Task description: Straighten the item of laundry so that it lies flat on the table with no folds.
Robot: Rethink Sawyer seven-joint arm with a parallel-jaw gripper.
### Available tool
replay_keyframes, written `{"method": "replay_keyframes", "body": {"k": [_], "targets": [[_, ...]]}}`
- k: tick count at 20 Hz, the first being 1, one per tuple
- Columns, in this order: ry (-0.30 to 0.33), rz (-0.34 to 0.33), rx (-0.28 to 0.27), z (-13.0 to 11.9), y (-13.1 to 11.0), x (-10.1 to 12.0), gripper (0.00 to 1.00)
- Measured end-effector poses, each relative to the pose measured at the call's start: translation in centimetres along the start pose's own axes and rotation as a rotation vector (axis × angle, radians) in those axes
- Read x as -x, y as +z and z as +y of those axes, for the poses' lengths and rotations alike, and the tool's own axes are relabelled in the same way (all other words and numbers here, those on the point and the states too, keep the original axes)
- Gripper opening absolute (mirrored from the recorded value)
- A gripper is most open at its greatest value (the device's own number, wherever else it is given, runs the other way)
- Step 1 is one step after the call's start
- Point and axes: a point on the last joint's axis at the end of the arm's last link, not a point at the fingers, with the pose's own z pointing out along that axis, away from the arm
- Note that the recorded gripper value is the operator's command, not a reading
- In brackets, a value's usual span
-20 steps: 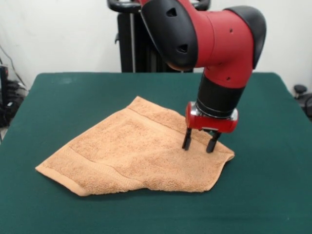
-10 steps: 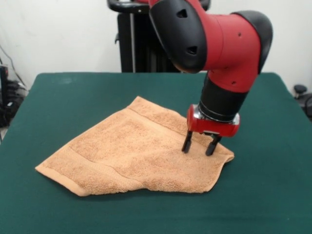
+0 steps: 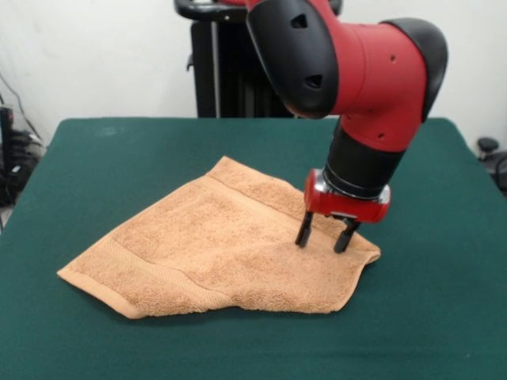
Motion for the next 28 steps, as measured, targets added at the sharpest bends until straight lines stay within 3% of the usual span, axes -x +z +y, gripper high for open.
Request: {"method": "replay_keyframes", "body": {"k": [19,22,28], "targets": [[0.171,0.051,0.136,-2.2,0.4,-0.6,1.00],[0.182,0.043,0.158,-2.6,0.4,-1.4,1.00],[0.156,0.049,0.176,-2.5,0.2,-5.5,1.00]]}}
